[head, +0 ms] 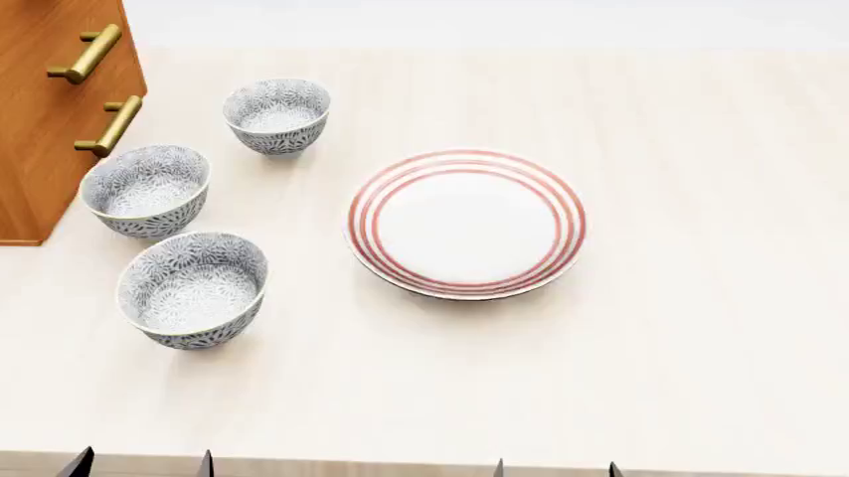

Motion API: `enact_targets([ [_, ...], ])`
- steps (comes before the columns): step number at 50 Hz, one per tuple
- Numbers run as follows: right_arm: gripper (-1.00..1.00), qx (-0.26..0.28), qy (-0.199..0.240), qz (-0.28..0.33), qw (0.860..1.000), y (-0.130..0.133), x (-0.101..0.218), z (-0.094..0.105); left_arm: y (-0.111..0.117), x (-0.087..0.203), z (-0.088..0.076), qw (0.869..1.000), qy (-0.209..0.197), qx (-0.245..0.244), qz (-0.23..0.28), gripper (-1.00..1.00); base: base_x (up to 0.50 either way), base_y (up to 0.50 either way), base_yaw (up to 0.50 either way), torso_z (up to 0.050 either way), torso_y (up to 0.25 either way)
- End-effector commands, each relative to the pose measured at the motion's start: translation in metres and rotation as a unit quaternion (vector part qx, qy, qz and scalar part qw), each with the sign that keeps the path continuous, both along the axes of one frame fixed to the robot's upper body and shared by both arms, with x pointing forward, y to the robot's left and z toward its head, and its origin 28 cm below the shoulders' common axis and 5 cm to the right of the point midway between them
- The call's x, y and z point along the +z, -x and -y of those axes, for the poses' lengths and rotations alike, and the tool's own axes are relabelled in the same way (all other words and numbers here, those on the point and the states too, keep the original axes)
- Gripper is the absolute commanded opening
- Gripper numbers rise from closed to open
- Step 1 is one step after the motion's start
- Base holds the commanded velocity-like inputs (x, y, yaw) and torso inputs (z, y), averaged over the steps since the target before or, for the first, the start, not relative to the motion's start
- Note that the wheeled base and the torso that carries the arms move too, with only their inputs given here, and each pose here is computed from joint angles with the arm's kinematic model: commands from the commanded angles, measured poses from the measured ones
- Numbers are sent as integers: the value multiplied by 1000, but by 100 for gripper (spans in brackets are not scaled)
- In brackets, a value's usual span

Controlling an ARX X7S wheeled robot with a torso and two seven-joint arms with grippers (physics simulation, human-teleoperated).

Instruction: Open the top drawer of the cabinet.

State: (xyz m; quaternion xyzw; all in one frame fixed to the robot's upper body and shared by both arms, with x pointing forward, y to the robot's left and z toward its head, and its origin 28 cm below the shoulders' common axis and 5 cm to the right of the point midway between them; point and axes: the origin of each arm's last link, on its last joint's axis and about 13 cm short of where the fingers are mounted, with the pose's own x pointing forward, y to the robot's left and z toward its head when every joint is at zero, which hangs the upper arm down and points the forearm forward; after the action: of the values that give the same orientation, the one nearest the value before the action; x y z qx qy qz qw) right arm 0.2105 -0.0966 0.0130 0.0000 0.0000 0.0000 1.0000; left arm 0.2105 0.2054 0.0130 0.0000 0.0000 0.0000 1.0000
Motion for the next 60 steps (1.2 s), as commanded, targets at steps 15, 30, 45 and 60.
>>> enact_targets([
  [15,100,3,1,11,1000,1,2,-1,0,0,0,1000,-1,7,0,100,0,0,0,0,0],
  [30,100,-13,-15,119,993,0,62,6,-12,69,-17,994,27,29,102,100,248,0,0,0,0],
  [45,100,-26,-5,161,987,7,106,14,0,112,-23,989,8,30,146,100,500,0,0,0,0],
  [60,100,-29,-6,184,983,10,114,19,1,110,-24,990,12,25,140,100,500,0,0,0,0],
])
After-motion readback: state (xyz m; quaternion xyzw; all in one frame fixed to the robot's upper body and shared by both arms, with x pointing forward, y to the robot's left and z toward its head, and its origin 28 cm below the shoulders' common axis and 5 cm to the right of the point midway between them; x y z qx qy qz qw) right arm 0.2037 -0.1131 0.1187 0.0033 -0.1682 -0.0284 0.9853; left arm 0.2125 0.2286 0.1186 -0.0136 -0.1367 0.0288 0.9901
